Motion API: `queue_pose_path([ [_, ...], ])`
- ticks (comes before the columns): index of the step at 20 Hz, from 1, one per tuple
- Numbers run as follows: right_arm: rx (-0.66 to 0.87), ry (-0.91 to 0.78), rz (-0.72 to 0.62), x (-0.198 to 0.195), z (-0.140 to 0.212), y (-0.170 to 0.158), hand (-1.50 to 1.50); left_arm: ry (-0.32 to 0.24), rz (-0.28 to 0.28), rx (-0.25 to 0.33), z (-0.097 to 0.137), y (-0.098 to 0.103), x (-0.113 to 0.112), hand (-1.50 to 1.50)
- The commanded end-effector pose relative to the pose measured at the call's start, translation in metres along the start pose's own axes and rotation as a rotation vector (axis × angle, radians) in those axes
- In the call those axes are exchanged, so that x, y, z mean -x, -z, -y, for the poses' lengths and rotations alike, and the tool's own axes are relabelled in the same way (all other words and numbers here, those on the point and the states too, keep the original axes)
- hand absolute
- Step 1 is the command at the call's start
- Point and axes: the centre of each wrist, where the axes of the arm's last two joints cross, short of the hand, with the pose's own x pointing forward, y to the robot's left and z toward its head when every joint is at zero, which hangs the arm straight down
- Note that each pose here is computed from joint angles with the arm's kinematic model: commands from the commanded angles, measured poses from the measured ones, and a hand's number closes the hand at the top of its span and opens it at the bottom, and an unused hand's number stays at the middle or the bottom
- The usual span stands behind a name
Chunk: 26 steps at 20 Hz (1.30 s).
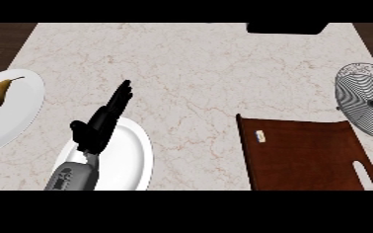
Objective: Pick the cupcake from the tray and place it in the tiered basket
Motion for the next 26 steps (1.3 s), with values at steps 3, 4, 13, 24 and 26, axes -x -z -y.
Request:
queue_pose_path([
  [3,-0.107,0.14,-0.075,0.0,-0.013,0.009,1.5,0.015,0.004,-0.017,0.006,-0.007,0.006,0.0],
  [4,-0.139,0.207,-0.149,-0.015,-0.018,-0.002,1.5,0.023,-0.004,-0.012,-0.016,-0.007,0.005,0.0],
  [13,-0.142,0.456,-0.238,-0.01,-0.022,0.003,-1.5,0.008,-0.002,-0.039,-0.018,0.008,-0.007,0.0],
  [24,0.505,0.436,-0.17,0.019,0.054,0.023,-1.5,0.0,-0.025,-0.049,-0.018,-0.016,0.002,0.0],
  [26,0.546,0.441,-0.173,0.03,0.059,0.021,-1.5,-0.001,-0.025,-0.067,-0.027,-0.021,0.001,0.0],
])
